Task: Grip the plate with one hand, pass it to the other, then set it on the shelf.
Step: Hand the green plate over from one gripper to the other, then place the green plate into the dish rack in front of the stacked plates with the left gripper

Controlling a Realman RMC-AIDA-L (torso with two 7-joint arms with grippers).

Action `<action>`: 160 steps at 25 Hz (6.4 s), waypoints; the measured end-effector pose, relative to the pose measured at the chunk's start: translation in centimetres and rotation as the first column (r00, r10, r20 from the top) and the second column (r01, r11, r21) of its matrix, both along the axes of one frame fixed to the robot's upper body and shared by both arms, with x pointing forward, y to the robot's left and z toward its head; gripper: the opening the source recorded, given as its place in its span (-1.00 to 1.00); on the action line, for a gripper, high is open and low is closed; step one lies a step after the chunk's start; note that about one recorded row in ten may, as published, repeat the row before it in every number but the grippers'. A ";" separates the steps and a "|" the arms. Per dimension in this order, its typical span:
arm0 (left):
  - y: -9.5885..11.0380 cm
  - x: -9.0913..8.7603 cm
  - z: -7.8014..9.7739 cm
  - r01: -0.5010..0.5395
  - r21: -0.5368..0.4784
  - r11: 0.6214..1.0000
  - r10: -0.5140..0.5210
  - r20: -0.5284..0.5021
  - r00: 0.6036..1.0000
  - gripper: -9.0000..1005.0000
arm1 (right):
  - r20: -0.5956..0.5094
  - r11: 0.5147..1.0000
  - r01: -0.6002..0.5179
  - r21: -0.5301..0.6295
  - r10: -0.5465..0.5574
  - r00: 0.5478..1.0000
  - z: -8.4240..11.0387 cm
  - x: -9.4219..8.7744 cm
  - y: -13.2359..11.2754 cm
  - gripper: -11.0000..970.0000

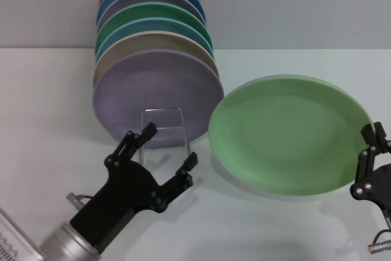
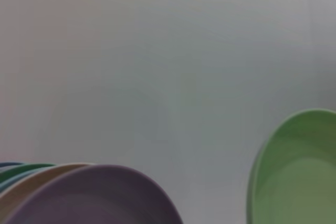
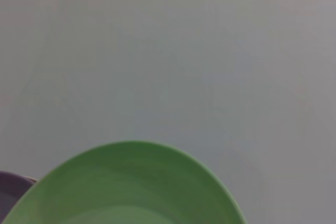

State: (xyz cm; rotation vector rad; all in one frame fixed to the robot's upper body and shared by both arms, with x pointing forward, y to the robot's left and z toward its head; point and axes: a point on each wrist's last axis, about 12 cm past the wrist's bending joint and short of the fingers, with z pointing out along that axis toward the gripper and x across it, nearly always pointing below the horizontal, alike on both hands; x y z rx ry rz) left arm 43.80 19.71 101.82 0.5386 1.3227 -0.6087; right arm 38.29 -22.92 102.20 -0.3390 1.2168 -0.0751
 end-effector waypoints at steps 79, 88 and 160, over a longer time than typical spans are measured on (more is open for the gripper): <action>-3.5 2.7 0.3 0.001 0.090 0.996 0.006 -0.069 0.998 -0.43 | 0.010 0.994 -0.001 -0.111 0.002 1.000 0.1 -0.3 1.9 -0.94; -3.7 2.7 0.5 0.001 0.080 0.997 0.005 -0.070 0.998 -0.49 | 0.003 0.994 -0.008 -0.106 0.008 1.000 0.1 -0.2 2.1 -0.94; -0.1 2.4 2.5 -0.159 -0.086 0.984 0.164 0.054 0.985 -0.91 | 0.198 0.969 -0.209 0.131 0.181 0.963 1.7 -3.7 -1.2 -0.24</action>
